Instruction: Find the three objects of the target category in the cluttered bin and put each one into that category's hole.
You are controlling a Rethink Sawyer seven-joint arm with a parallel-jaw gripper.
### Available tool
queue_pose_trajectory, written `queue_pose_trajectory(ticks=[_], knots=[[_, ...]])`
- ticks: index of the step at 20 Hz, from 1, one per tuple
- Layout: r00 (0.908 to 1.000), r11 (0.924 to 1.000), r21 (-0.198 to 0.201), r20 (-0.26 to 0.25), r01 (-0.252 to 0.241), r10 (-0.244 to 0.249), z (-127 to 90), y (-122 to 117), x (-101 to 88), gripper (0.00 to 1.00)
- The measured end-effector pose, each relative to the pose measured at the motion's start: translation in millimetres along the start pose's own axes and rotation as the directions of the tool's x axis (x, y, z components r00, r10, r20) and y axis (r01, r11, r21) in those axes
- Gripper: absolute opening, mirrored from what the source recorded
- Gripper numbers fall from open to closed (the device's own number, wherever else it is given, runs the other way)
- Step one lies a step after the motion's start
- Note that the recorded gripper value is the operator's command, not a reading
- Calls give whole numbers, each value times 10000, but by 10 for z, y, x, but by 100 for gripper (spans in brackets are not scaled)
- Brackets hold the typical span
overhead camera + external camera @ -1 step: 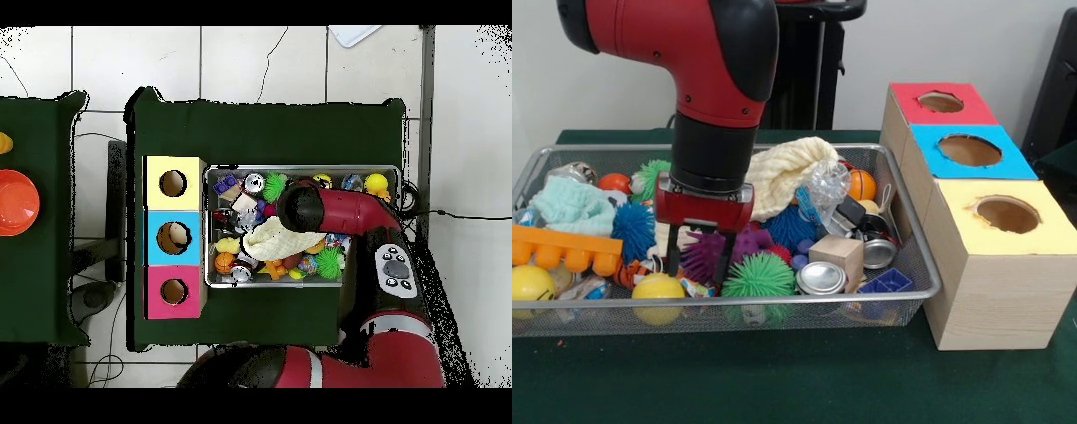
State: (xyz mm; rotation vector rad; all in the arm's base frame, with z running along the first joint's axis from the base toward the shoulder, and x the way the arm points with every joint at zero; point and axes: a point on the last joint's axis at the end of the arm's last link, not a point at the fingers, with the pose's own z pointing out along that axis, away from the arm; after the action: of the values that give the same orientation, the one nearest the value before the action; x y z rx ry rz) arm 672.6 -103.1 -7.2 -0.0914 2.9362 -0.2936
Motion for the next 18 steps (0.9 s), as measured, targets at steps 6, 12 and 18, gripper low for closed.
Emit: queue_pose_trajectory(ticks=[6, 12, 18], knots=[[10000, 10000, -28, -59, -35, 35, 132, 4, 94, 100], [9999, 9998, -28, -3, -172, 172, 140, 7, 82, 100], [9990, 9990, -103, -45, -438, 438, 140, 67, 53, 100]])
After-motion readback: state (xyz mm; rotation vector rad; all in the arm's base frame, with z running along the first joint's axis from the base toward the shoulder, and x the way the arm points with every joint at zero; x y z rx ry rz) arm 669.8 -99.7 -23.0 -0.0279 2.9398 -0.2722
